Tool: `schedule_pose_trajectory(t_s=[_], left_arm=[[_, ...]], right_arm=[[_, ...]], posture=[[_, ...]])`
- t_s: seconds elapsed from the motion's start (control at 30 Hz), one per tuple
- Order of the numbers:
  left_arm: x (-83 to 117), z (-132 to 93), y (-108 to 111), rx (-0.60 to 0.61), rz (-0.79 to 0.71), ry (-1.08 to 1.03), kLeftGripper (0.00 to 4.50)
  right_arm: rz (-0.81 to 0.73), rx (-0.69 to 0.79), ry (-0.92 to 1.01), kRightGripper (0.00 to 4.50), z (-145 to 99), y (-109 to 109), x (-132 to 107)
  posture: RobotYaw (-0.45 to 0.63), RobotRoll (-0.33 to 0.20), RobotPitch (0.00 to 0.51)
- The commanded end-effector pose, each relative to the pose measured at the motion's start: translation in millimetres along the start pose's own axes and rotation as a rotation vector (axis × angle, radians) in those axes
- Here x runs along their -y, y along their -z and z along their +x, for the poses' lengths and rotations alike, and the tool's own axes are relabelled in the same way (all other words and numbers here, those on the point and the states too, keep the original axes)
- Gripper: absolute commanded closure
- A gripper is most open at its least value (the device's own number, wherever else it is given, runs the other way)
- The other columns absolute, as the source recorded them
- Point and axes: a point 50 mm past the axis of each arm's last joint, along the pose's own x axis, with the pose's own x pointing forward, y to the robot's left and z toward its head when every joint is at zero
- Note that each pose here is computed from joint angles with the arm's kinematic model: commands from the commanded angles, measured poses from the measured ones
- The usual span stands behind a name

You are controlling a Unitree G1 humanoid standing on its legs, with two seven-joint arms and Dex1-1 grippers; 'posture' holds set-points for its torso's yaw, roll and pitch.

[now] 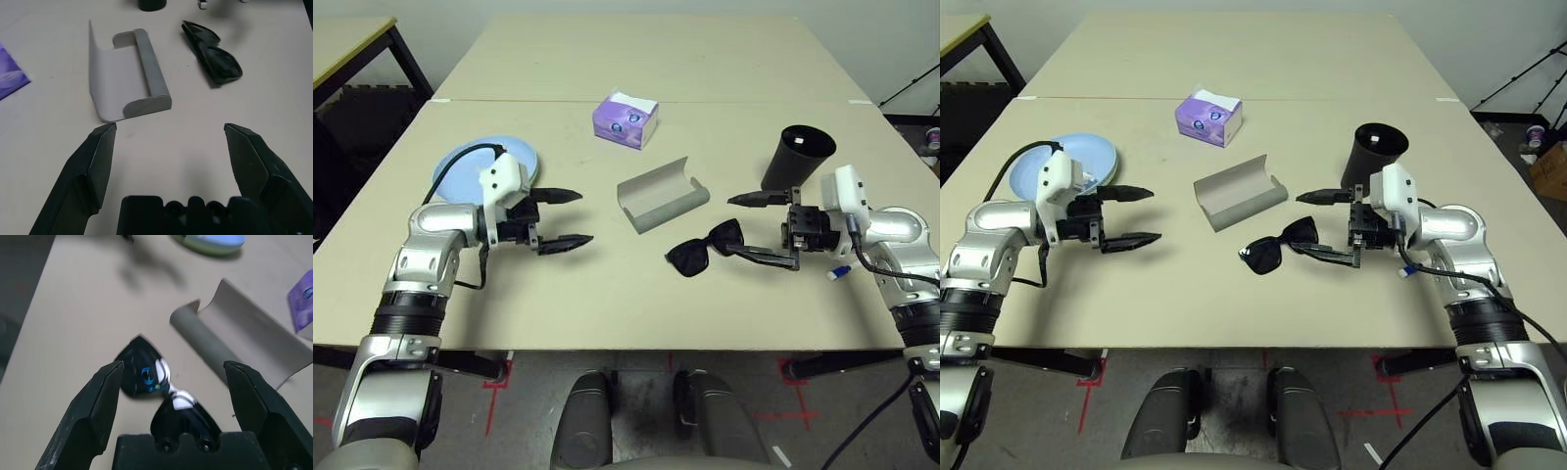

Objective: Organize and tidy the items on the table.

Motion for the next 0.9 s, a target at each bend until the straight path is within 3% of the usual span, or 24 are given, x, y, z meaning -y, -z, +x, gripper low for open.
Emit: schedule_pose_trajectory(t_s=[0.03, 0.4, 0.67, 0.9], left_arm=[[9, 7, 5, -0.003, -0.009, 0.039, 0.02], [17, 28, 5, 0.048, -0.009, 0.052, 0.02], [22, 35, 9, 0.055, -0.02, 0.047, 0.02], [22, 34, 9, 0.039, 0.023, 0.073, 0.02]], right_arm=[[-0.028, -0.061, -0.047, 0.0, -1, -3, 1], [-0.019, -0.112, -0.092, 0.0, 3, -42, 17], [0.036, -0.226, -0.092, 0.0, 11, -44, 16], [-0.057, -0.407, -0.062, 0.0, 17, -49, 19]], posture=[[0.02, 0.0, 0.128], [0.01, 0.0, 0.143], [0.02, 0.0, 0.153], [0.02, 0.0, 0.159]])
